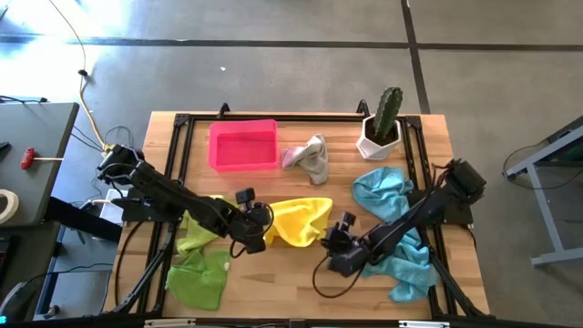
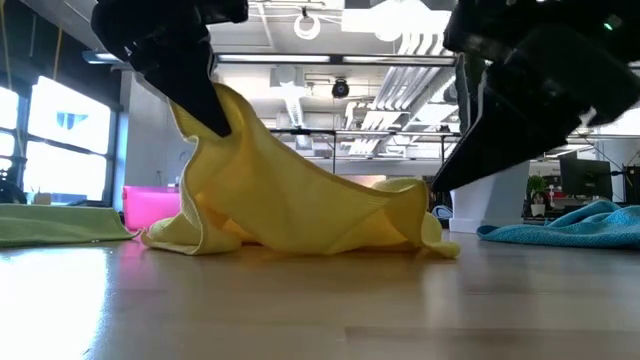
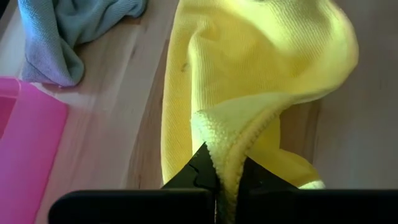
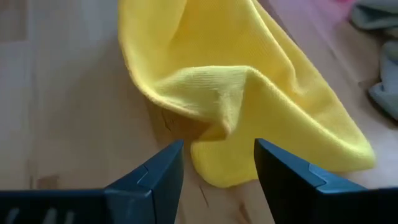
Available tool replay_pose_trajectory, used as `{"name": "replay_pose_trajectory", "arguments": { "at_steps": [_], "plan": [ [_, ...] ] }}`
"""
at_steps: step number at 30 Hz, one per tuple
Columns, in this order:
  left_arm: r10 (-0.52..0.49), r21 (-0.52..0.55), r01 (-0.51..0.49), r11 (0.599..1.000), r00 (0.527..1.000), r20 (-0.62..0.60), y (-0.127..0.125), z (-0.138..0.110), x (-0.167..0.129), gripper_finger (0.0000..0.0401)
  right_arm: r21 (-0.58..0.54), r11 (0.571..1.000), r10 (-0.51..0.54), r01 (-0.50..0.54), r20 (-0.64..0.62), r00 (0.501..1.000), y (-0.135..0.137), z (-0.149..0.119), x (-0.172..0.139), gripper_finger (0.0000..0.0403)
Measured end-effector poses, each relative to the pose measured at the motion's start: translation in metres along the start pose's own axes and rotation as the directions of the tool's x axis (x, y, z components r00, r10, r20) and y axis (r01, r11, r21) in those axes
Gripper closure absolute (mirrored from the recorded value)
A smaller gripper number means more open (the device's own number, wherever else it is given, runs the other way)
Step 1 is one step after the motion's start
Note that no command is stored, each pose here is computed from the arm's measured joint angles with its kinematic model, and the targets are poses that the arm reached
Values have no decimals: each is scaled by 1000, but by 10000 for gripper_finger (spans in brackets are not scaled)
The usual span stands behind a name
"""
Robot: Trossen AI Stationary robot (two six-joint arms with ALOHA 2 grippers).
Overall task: Fold microfiber towels
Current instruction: Fold the yellow towel on the table
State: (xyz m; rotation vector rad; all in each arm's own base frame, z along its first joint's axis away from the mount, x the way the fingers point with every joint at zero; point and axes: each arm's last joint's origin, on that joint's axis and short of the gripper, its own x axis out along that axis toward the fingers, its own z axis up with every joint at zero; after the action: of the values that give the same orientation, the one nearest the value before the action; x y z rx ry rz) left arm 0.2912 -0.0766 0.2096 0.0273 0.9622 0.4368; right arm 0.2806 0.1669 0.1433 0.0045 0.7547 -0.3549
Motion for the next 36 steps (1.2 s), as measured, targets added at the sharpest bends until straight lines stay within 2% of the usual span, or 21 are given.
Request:
{"name": "replay_pose_trajectory", "arguments": {
  "at_steps": [4,8,18,24,29,36],
  "plan": [
    [0,25,0,1000,1000,0,0,0,0,401,47,999,11,-13,37,999,18,-16,15,215],
    [0,26,0,1000,1000,0,0,0,0,401,62,995,-87,80,124,989,26,-29,26,215],
    [-11,46,12,999,1000,-5,0,0,0,401,67,980,-199,189,199,960,30,-45,45,215],
    [-13,48,13,999,1000,-6,0,0,0,401,36,972,-234,231,183,955,27,-51,49,217],
    [-18,48,18,999,1000,-8,0,0,0,401,44,967,-255,251,162,953,23,-54,50,243],
    [-23,44,23,999,1000,-2,0,1,-2,401,13,963,-268,269,142,953,21,-56,49,315]
  ]
}}
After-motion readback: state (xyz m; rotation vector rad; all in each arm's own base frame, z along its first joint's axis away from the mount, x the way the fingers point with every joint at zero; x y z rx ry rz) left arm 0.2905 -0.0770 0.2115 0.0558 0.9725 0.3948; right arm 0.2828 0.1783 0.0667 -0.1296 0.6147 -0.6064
